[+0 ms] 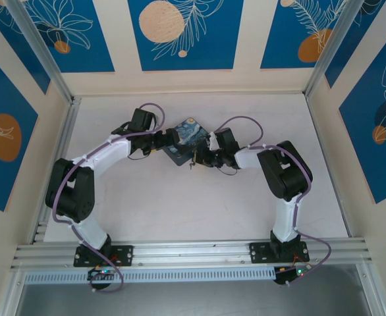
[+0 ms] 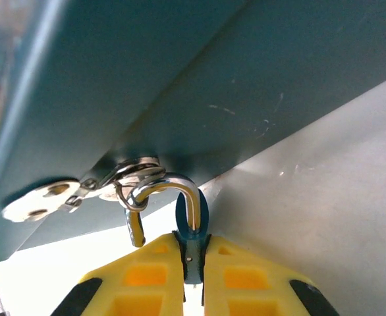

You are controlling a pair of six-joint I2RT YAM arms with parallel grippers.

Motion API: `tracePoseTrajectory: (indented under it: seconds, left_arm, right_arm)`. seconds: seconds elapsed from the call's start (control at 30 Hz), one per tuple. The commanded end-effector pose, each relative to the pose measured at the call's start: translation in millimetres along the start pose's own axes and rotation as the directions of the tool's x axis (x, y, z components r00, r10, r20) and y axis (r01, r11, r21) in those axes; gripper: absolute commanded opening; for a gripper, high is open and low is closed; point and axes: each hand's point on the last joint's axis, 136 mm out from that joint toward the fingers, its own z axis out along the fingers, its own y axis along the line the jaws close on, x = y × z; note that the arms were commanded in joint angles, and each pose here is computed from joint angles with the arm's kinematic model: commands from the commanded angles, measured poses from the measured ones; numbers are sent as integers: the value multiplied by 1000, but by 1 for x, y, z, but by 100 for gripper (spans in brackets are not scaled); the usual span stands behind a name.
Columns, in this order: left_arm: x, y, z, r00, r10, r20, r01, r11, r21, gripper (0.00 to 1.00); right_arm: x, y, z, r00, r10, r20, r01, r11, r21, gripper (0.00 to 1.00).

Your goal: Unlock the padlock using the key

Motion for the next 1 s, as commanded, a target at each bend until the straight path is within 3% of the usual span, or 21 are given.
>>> tracePoseTrajectory:
  seconds: [0.0, 0.53, 0.97]
  left_arm:
    - [-1, 7, 3, 1000, -10, 2, 10, 999, -39, 100]
    - [30, 29, 21, 991, 132, -33, -135, 944, -300, 100]
    - [50, 43, 32, 986, 148, -70, -164, 906, -390, 100]
  right_arm:
    - [13, -8, -6, 1000, 23, -16, -23, 999, 22, 1]
    - [21, -21, -13, 987, 158, 4, -157, 987, -32, 0]
    - [19, -23, -14, 973, 230, 24, -228, 972, -56, 0]
